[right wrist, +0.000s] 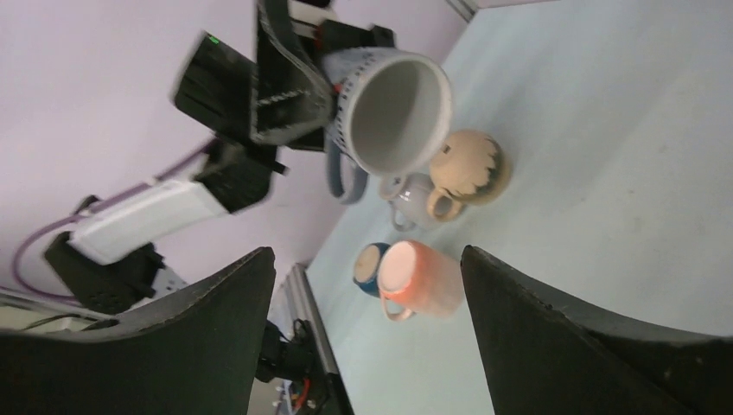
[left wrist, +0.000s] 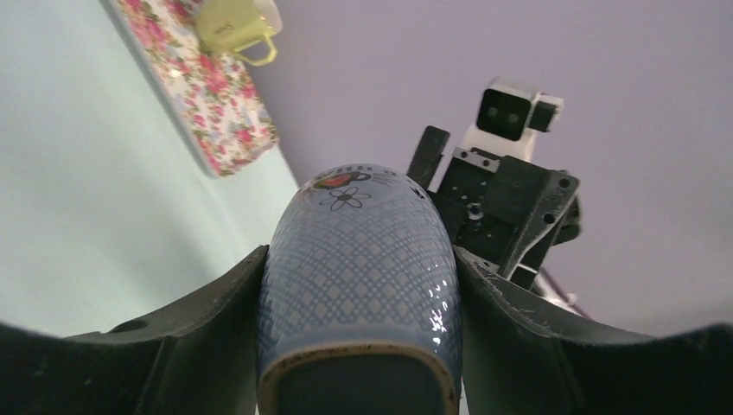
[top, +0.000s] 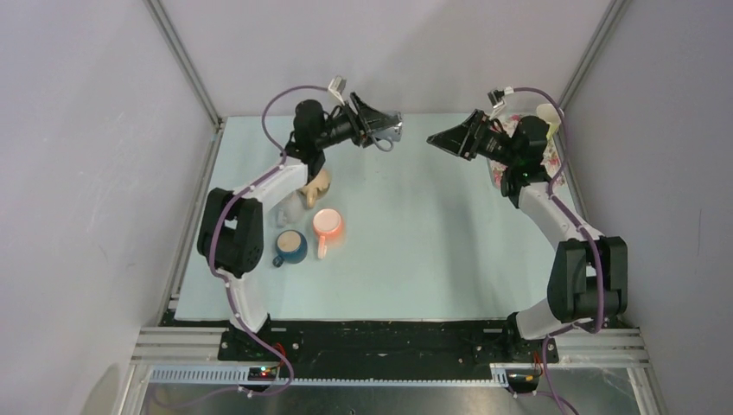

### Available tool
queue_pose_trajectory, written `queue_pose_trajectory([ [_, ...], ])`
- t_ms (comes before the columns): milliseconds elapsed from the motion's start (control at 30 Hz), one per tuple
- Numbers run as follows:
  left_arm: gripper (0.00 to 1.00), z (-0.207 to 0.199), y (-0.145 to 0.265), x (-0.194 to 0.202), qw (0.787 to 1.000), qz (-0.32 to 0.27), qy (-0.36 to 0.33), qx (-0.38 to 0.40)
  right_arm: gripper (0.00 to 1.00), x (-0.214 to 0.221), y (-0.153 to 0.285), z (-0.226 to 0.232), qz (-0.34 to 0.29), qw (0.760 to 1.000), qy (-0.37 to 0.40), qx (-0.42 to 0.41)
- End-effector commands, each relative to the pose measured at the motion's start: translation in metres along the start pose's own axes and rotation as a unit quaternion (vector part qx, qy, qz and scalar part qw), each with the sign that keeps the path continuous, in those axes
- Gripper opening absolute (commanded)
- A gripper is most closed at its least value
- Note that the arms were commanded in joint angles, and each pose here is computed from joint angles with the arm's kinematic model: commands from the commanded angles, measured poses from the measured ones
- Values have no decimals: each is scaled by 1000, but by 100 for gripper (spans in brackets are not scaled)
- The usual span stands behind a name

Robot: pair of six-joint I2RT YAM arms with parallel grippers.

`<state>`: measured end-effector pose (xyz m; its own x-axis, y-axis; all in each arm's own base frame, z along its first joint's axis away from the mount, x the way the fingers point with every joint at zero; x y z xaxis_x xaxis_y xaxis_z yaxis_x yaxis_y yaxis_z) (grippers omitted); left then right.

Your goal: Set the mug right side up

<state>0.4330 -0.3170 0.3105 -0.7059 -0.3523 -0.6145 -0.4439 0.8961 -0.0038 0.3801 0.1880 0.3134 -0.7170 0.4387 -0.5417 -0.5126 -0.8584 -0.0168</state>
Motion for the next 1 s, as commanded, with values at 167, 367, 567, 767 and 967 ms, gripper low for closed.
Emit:
queue_pose_trajectory([
  [167,0,-95,21,-19,968,-108,-5,226,81,22,-22,35,0,993,-34,-110],
  [367,0,-90,15,1,968,-101,-12,229,80,36,-33,45,5,990,-57,-128],
  [567,0,-88,9,15,968,-91,-15,233,78,39,-37,52,8,987,-78,-142],
  [767,0,-93,4,20,966,-83,-16,244,69,46,-43,52,16,985,-93,-146],
  [967,0,-89,1,29,966,-76,-22,245,63,48,-46,56,17,982,-105,-154],
])
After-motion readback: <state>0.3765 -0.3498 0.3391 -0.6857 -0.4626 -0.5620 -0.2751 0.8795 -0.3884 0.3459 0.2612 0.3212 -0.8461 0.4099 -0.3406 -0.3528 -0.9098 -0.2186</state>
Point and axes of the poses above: each gripper's point midway between its finger pads, its own y axis back along the fingers, its own z axis along the line the jaws close on, x = y × z, the point moved 1 cm from there along y, back along the fingers, and after that the axes turned 10 degrees about -y, right-handed, at the moved point
